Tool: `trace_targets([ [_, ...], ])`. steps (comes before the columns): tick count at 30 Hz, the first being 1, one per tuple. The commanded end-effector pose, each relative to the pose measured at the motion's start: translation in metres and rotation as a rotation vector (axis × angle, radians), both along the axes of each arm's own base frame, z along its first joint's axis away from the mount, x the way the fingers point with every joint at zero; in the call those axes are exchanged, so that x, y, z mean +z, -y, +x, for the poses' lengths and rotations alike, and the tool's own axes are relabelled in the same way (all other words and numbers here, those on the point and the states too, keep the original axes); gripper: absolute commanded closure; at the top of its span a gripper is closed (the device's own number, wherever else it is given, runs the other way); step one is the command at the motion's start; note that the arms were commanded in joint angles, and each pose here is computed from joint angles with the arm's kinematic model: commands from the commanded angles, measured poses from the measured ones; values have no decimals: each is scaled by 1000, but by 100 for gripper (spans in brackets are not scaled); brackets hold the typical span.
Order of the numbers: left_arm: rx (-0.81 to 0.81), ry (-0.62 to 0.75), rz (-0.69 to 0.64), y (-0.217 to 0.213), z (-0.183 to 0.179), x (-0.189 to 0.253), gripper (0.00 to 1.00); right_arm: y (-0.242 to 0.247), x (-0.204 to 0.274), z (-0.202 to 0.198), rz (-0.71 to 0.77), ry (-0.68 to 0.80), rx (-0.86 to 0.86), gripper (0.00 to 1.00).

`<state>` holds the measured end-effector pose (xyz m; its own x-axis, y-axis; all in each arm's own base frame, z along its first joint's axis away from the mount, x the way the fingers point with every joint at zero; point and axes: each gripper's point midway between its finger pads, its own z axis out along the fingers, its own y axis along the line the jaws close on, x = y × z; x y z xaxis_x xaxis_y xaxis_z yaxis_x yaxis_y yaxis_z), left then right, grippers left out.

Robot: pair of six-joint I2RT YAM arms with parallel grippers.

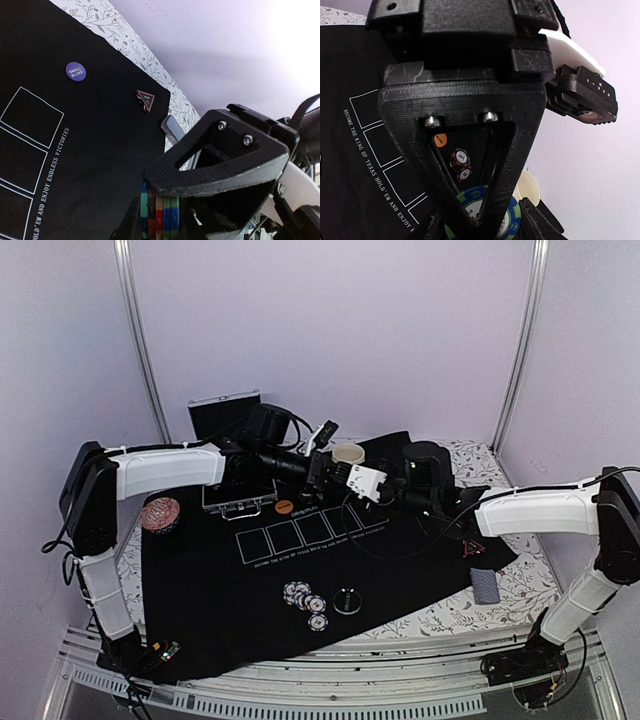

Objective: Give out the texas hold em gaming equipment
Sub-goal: Pass from the left arm to the right

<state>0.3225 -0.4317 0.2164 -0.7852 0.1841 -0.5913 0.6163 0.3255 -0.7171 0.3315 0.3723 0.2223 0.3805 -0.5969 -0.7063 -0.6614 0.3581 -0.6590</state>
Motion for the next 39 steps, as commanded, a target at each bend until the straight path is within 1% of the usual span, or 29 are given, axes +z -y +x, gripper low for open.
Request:
trace_targets([
  [1,-38,44,-39,7,-8,21,100,0,7,13,8,1,-32,57],
  [3,-38,46,-40,7,-7,21,100,0,6,14,3,0,-40,63],
  [5,-38,44,-39,7,-7,21,100,0,7,15,0,4,-46,65],
  [6,-40,45,-40,7,-8,22,100,1,6,17,-4,5,-52,64],
  [10,-42,47,-41,7,-8,21,100,4,5,21,-14,15,-80,56],
  [13,-40,46,-38,7,-7,20,100,4,6,21,-13,18,-76,55],
  [17,-40,47,-38,7,-8,21,100,3,9,19,-9,19,-65,63],
  [20,-42,49,-39,7,-8,21,100,3,11,19,-12,20,-64,75],
  [27,-54,42,-35,9,-8,15,100,5,2,16,-26,-11,-58,92],
  [28,-56,39,-31,10,-7,10,100,6,-1,15,-32,-23,-58,94],
  [30,-47,29,1,12,-2,-7,92,10,-12,14,-36,-60,-64,97],
  [31,-36,27,28,12,2,-18,91,12,-19,12,-42,-81,-65,97],
  [32,-28,18,56,12,6,-31,90,15,-29,11,-48,-107,-70,97],
  [33,-28,-12,94,14,9,-56,90,20,-42,11,-63,-130,-81,97],
  [34,-37,-31,110,16,9,-70,90,24,-54,11,-78,-153,-92,97],
  [37,-80,-102,111,22,6,-104,91,37,-84,10,-115,-211,-124,98],
  [39,-100,-130,94,28,3,-118,91,43,-100,7,-129,-247,-139,98],
])
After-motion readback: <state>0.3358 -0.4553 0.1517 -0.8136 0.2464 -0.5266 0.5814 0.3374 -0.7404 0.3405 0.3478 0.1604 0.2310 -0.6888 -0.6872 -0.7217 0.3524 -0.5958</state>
